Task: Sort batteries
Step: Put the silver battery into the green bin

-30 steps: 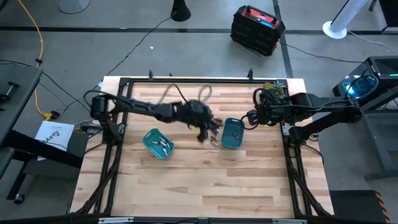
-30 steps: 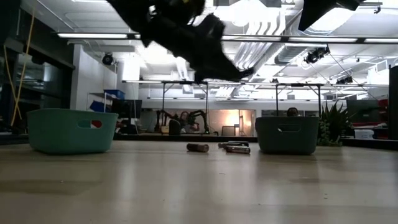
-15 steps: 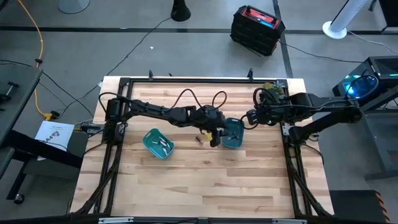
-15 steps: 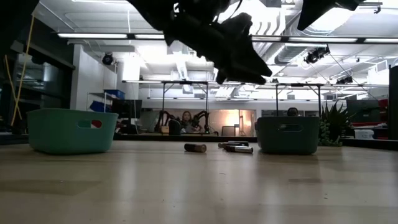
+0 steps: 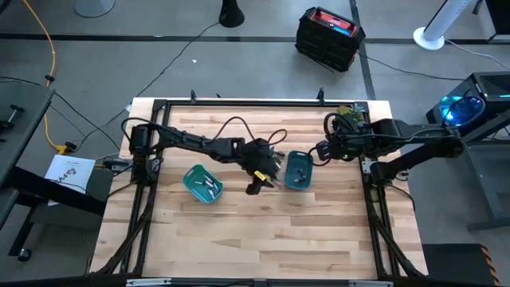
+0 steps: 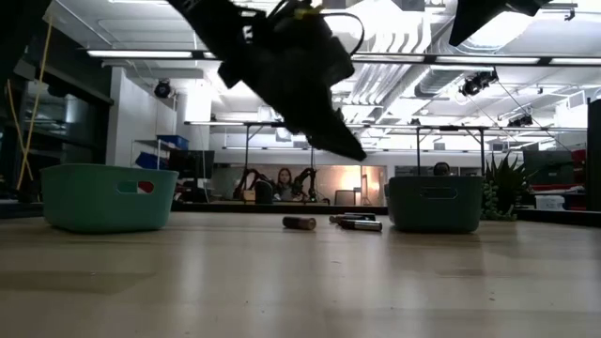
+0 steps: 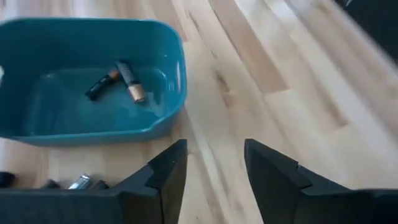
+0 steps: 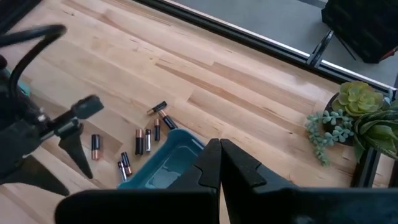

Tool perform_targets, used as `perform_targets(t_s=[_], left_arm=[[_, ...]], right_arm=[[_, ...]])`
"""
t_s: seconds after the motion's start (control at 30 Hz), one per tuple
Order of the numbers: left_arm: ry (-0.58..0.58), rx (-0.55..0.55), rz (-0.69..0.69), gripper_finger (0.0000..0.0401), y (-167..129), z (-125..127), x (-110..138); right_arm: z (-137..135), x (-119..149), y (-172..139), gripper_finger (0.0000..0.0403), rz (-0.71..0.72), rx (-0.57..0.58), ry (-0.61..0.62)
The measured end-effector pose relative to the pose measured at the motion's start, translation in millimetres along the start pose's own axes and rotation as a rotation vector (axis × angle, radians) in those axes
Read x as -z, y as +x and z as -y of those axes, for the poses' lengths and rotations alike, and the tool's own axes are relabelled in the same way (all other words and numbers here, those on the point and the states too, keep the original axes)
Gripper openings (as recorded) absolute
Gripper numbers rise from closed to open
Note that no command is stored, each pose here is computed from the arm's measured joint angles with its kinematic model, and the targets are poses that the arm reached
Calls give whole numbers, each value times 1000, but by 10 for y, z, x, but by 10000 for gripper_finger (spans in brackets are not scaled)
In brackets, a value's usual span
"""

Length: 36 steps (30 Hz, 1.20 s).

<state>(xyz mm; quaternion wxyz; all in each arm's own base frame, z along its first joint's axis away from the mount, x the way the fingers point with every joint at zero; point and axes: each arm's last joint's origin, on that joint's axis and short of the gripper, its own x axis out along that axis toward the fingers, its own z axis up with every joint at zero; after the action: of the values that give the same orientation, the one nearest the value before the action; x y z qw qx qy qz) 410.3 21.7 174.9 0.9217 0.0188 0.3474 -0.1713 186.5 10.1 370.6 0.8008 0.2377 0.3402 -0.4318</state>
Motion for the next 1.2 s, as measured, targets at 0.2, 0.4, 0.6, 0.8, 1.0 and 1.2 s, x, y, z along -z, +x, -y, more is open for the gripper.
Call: perform_targets(t_s=[0.2,0.4,0.6,0.8,1.0,1.2], left_arm=[[157,-110,34,122,73,39,135],[199,-110,32,111,129,40,190],[130,-162,-70,113,330,-12,355],[67,-205,-61,113,433,-75,313],[118,-166,-95,113,507,-33,366],[110,-138,-131,113,551,-20,432]], right_arm=[[1,-1,0,0,4,2,0],[-2,-7,0,0,18,4,3],[-18,-16,1,0,27,-8,15],[-23,-19,0,0,29,-14,25],[-24,-19,0,0,30,-14,26],[-23,-19,0,0,30,-14,24]])
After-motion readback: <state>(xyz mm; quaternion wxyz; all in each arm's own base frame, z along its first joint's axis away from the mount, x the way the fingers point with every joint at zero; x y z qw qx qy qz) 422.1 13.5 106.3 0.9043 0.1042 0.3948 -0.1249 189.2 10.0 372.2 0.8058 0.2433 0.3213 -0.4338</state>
